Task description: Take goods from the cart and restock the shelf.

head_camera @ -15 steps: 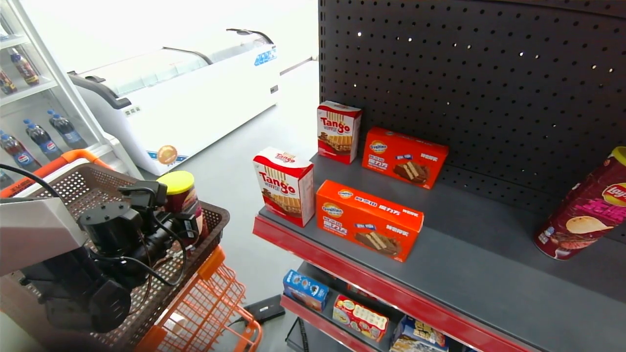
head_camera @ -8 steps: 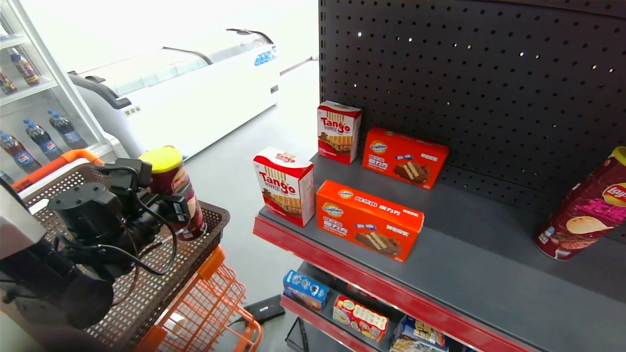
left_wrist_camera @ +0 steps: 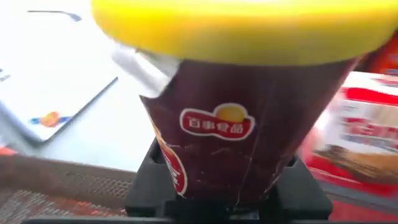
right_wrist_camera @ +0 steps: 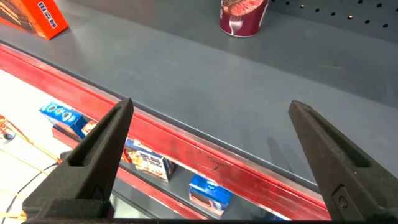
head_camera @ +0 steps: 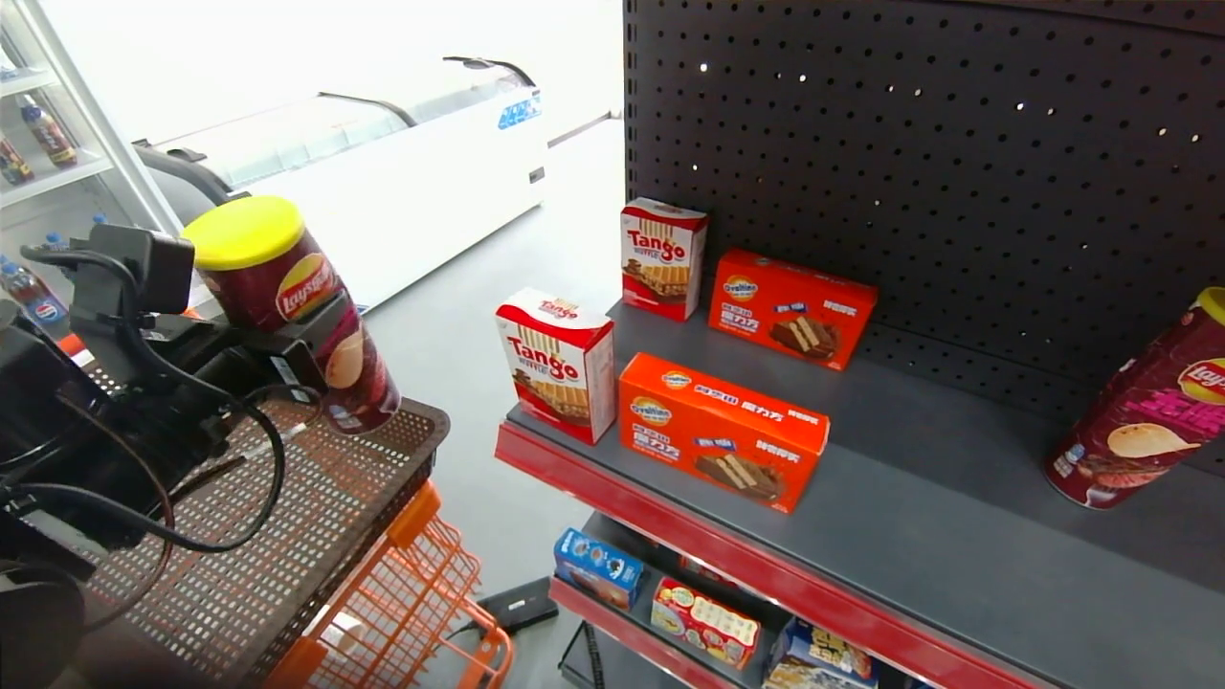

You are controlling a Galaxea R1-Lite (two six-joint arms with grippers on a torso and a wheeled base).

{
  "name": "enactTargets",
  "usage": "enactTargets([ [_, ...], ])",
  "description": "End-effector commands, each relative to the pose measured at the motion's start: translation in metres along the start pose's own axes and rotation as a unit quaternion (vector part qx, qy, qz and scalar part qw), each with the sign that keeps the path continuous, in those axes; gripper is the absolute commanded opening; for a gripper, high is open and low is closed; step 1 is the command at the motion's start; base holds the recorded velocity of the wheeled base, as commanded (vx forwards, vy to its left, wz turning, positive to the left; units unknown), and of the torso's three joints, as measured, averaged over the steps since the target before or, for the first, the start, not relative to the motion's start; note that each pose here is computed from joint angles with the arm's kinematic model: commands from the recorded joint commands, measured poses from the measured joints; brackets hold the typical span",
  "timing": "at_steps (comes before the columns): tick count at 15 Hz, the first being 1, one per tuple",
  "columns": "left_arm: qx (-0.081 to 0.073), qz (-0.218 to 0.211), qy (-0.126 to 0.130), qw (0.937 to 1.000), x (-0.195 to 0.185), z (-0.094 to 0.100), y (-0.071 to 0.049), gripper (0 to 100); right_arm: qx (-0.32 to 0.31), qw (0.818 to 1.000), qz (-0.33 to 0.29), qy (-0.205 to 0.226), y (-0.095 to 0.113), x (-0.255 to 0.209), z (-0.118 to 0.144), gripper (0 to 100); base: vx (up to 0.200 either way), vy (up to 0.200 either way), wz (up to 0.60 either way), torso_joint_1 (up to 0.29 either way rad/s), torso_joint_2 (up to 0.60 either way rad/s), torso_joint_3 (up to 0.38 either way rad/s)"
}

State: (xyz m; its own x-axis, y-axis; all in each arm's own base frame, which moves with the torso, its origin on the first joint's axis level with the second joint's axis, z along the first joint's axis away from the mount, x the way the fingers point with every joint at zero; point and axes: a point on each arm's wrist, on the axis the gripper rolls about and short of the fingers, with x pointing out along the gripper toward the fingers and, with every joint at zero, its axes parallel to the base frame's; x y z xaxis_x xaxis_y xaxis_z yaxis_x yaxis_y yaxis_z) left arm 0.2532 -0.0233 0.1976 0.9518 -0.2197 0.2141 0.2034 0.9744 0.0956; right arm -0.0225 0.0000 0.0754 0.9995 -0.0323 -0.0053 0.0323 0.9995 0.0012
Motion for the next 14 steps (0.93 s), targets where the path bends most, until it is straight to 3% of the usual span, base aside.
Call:
enactTargets([
  [1,-0.017,-0.133,-0.019,0.9908,-0.022,0.013,-0.03,0,0.0,1.0,0.001,0.0,0.0,0.0,0.0,100,0.0,0.0,0.0,0.0,0.0,0.0],
  [2,-0.02,-0.186,-0.02,0.9821,-0.024,0.012,-0.037,0,0.0,1.0,0.0,0.0,0.0,0.0,0.0,100,0.0,0.0,0.0,0.0,0.0,0.0],
  [4,-0.027,-0.234,-0.02,0.9717,-0.027,0.012,-0.05,0,0.0,1.0,0.0,0.0,0.0,0.0,0.0,100,0.0,0.0,0.0,0.0,0.0,0.0],
  [8,-0.032,-0.266,-0.023,0.9631,-0.032,0.013,-0.06,0,0.0,1.0,0.0,0.0,0.0,0.0,0.0,100,0.0,0.0,0.0,0.0,0.0,0.0],
  [9,-0.036,-0.286,-0.03,0.9571,-0.038,0.02,-0.067,0,0.0,1.0,0.0,0.0,0.0,0.0,0.0,100,0.0,0.0,0.0,0.0,0.0,0.0],
  [11,-0.049,-0.329,-0.002,0.9429,-0.049,0.023,-0.084,0,0.0,1.0,0.0,0.0,0.0,0.0,0.0,100,0.0,0.0,0.0,0.0,0.0,0.0],
  [12,-0.05,-0.338,0.001,0.9397,-0.049,0.024,-0.087,0,0.0,1.0,0.0,0.0,0.0,0.0,0.0,100,0.0,0.0,0.0,0.0,0.0,0.0],
  [13,-0.051,-0.348,-0.002,0.9361,-0.049,0.025,-0.09,0,0.0,1.0,0.0,0.0,0.0,0.0,0.0,100,0.0,0.0,0.0,0.0,0.0,0.0],
  [14,-0.055,-0.37,-0.006,0.9273,-0.051,0.027,-0.098,0,0.0,1.0,0.0,0.0,0.0,0.0,0.0,100,0.0,0.0,0.0,0.0,0.0,0.0],
])
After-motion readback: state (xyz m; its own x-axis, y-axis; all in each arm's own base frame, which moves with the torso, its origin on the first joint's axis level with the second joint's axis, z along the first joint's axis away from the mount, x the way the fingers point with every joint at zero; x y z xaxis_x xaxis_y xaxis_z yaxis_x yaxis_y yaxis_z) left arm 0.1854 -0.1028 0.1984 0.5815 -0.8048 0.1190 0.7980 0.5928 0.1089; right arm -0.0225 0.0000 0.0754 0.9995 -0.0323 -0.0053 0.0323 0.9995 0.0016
